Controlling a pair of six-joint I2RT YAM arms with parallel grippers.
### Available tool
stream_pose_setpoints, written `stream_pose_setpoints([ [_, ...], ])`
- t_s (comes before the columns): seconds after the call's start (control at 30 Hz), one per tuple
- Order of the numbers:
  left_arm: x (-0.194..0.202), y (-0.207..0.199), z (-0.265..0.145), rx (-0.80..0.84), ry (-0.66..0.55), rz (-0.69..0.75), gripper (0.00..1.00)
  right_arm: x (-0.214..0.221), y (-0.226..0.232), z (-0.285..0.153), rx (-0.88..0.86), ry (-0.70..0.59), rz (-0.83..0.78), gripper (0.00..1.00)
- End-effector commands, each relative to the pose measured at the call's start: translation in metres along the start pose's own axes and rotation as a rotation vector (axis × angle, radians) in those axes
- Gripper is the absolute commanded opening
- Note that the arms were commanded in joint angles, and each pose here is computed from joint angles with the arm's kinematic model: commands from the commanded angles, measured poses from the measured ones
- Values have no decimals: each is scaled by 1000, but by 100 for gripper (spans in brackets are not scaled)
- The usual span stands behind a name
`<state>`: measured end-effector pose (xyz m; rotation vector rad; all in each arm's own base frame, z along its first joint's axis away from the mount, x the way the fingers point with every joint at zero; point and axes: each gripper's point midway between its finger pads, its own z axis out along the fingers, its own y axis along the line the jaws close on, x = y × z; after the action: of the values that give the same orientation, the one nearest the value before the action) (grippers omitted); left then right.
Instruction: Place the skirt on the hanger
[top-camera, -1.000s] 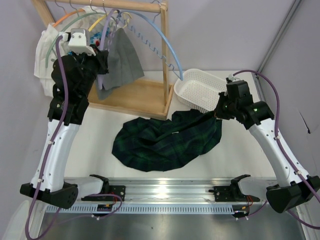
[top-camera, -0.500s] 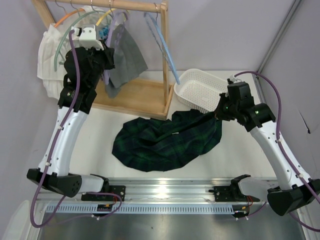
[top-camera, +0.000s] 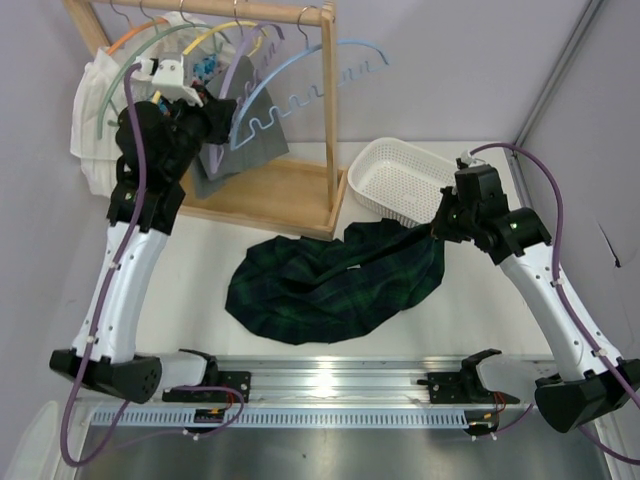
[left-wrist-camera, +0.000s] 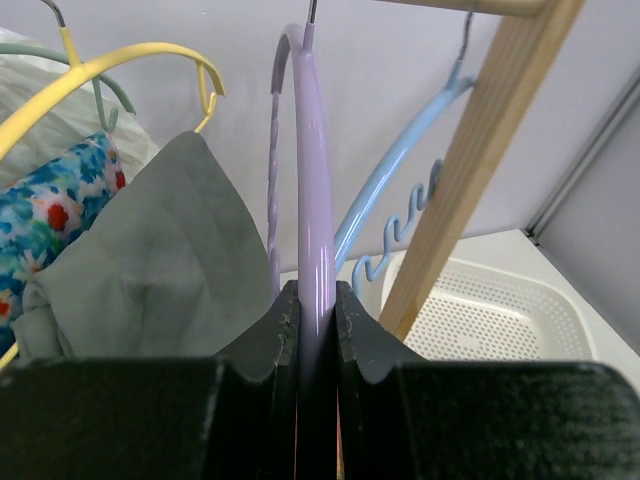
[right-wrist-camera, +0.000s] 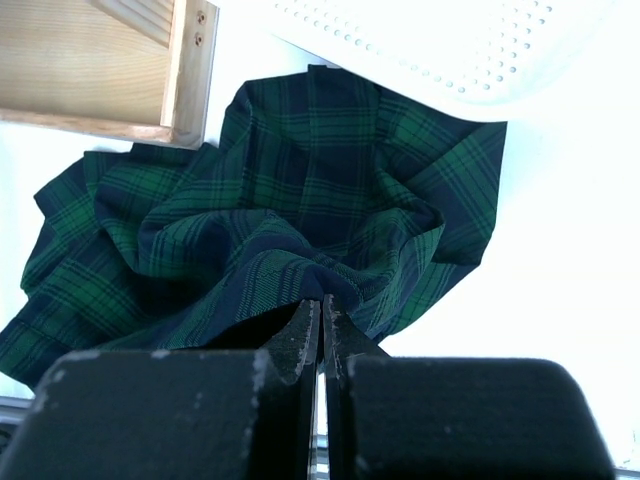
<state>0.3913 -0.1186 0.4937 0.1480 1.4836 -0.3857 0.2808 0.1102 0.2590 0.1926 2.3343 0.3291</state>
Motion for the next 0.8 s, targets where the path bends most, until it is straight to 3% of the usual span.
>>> stream_pose_setpoints([
  [0.0,-39,-15,-52,49,-101,47,0,-19,6,-5,-24,-85,22,0],
  [0.4,-25,-12,-170,-37,-68,31,0,-19,13,4,-45,-66,7,0],
  [0.6,30,-10,-228,-77,125,-35,0,-21,11,15,-40,-63,-21,0],
  [0.77,52,-34,-282,25,171,-80,0,-27,16,28,-55,-78,-34,0],
])
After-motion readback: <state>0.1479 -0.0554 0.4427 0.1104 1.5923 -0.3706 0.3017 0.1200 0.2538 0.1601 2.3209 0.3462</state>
